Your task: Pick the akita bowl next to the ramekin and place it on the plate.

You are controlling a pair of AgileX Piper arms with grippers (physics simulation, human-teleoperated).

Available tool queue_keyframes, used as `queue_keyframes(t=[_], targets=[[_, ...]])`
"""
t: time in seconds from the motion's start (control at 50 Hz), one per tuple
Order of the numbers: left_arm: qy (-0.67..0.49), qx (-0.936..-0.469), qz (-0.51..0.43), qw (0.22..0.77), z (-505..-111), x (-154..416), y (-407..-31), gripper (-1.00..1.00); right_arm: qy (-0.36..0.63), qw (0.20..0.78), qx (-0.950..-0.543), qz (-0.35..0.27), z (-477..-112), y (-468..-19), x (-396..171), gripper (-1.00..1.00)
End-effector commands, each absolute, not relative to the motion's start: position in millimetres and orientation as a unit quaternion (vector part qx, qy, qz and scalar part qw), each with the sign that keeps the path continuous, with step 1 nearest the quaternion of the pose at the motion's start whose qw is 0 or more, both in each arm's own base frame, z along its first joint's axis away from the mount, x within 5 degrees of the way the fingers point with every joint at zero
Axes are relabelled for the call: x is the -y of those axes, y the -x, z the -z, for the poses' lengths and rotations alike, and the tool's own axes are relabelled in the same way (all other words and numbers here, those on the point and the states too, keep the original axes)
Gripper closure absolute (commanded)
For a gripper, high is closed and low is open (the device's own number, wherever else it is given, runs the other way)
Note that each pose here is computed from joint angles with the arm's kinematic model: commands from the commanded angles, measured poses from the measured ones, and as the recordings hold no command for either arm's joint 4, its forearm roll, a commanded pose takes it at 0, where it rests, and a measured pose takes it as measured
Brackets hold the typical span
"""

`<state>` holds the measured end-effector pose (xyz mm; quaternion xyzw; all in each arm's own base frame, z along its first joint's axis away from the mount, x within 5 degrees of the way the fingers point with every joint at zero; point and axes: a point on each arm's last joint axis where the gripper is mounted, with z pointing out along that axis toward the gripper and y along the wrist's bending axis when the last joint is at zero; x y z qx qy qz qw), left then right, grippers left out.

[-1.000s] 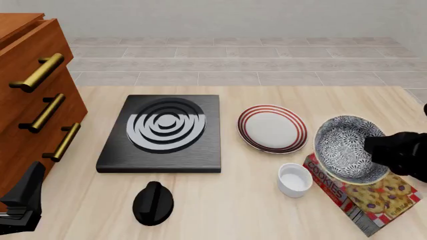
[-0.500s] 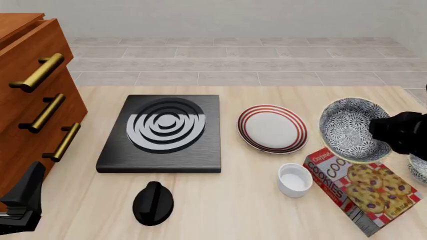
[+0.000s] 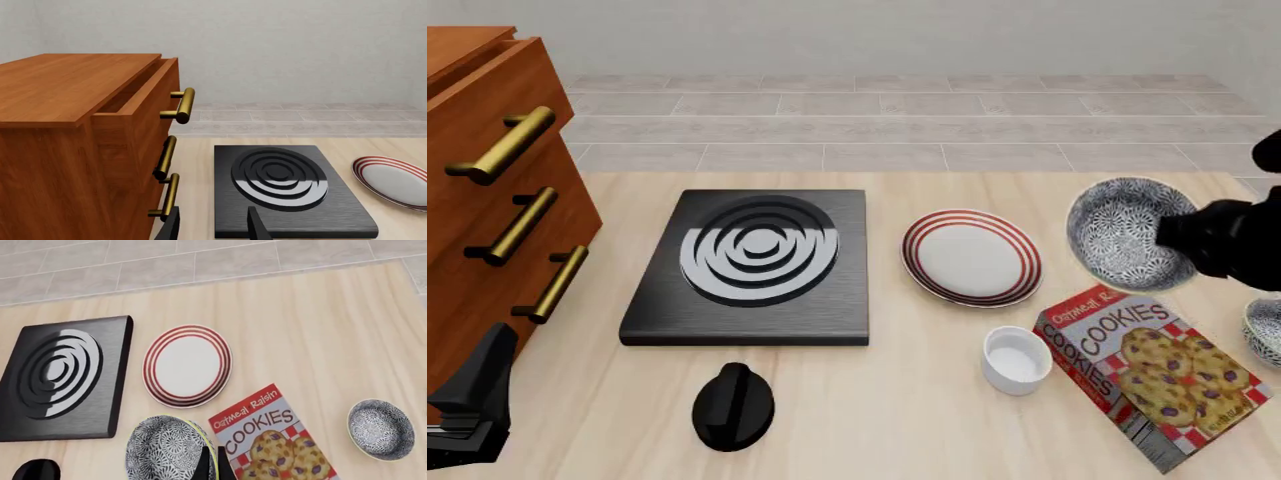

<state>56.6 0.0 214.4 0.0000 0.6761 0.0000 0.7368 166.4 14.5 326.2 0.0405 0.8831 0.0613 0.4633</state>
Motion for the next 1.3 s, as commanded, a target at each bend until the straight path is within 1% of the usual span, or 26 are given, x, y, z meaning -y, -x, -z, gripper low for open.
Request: queue_keyframes(t=[0.02, 0.04, 0.08, 0.1, 0.14, 0.52, 0.56, 0.76, 0.92, 1.3], targets=[[0.0, -0.676, 0.0, 0.737, -214.4, 0.0, -56.6, -1.0, -0.046, 0.469, -0.881, -0.046, -323.5, -180.7, -8.3, 1.0], [0.0, -0.676, 0.0, 0.737, -214.4, 0.0, -56.6, -1.0, -0.051, 0.47, -0.879, -0.055, -323.5, -180.1, -10.6, 1.0], [0.0, -0.676, 0.0, 0.737, -214.4, 0.0, -56.6, -1.0, -0.052, 0.47, -0.88, -0.051, -321.3, -184.1, -8.9, 1.0], [0.0, -0.676, 0.0, 0.737, -214.4, 0.0, -56.6, -1.0, -0.056, 0.462, -0.883, -0.058, -315.7, -187.3, -11.3, 1.0], [0.0, -0.676, 0.0, 0.737, -214.4, 0.0, -56.6, -1.0, -0.057, 0.459, -0.885, -0.045, -311.0, -195.3, -6.7, 1.0], [0.0, -0.676, 0.0, 0.737, -214.4, 0.0, -56.6, -1.0, -0.048, 0.463, -0.884, -0.044, -313.5, -193.1, -7.7, 1.0], [0.0, -0.676, 0.0, 0.737, -214.4, 0.0, -56.6, -1.0, -0.037, 0.459, -0.886, -0.05, -306.4, -193.0, -13.1, 1.0], [0.0, -0.676, 0.0, 0.737, -214.4, 0.0, -56.6, -1.0, -0.037, 0.455, -0.888, -0.056, -288.2, -217.1, -17.5, 1.0], [0.0, -0.676, 0.0, 0.737, -214.4, 0.0, -56.6, -1.0, -0.036, 0.454, -0.888, -0.062, -282.7, -227.8, -21.6, 1.0], [0.0, -0.676, 0.0, 0.737, -214.4, 0.0, -56.6, -1.0, -0.031, 0.455, -0.887, -0.068, -283.2, -245.9, -27.9, 1.0]])
